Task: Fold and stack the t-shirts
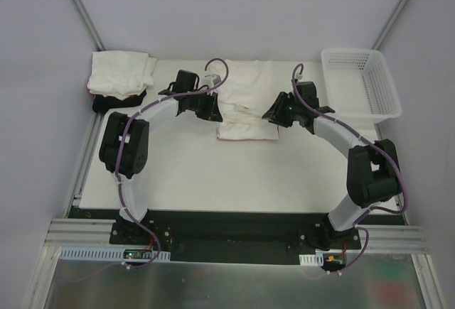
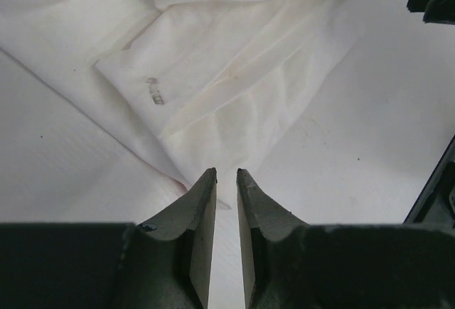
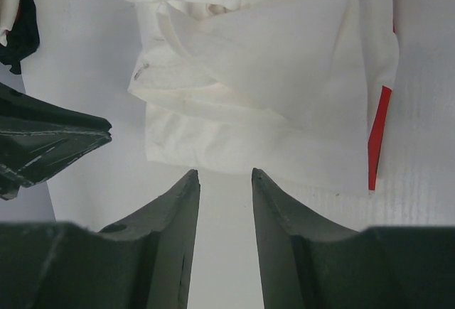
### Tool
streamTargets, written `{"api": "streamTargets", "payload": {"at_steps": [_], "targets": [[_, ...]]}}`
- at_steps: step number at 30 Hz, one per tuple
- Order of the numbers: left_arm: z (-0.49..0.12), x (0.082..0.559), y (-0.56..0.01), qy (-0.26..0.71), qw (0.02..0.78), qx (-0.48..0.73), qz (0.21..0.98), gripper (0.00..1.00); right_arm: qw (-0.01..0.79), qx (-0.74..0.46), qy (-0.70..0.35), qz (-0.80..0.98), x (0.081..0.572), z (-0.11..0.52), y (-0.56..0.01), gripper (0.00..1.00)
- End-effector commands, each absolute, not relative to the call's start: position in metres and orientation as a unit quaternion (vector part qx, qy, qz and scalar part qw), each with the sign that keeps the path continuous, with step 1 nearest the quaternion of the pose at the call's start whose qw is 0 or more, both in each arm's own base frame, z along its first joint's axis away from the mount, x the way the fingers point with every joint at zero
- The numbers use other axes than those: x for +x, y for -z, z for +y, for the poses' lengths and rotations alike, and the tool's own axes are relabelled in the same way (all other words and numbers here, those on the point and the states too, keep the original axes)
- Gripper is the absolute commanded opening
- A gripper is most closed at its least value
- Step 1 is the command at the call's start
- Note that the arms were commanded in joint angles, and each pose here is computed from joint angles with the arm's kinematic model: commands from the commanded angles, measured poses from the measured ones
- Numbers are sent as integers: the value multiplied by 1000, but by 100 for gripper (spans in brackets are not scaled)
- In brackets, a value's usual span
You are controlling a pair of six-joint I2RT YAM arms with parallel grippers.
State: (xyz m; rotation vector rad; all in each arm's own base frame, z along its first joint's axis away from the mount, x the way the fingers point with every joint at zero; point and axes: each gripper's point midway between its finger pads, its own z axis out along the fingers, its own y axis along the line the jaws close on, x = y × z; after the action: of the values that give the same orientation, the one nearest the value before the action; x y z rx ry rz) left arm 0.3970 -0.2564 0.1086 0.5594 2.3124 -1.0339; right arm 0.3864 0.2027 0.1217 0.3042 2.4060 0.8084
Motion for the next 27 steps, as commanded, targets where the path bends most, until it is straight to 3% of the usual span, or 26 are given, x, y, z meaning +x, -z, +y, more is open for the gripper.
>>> {"api": "streamTargets", "payload": {"at_steps": [1,27], "targets": [[-262,396,-102,368,257,273,851,17,296,103,-323,893,399,218,-128,38],[-267,412,-82,329,247,283,867,20,263,136,-292,910,413,197,-81,44]]}}
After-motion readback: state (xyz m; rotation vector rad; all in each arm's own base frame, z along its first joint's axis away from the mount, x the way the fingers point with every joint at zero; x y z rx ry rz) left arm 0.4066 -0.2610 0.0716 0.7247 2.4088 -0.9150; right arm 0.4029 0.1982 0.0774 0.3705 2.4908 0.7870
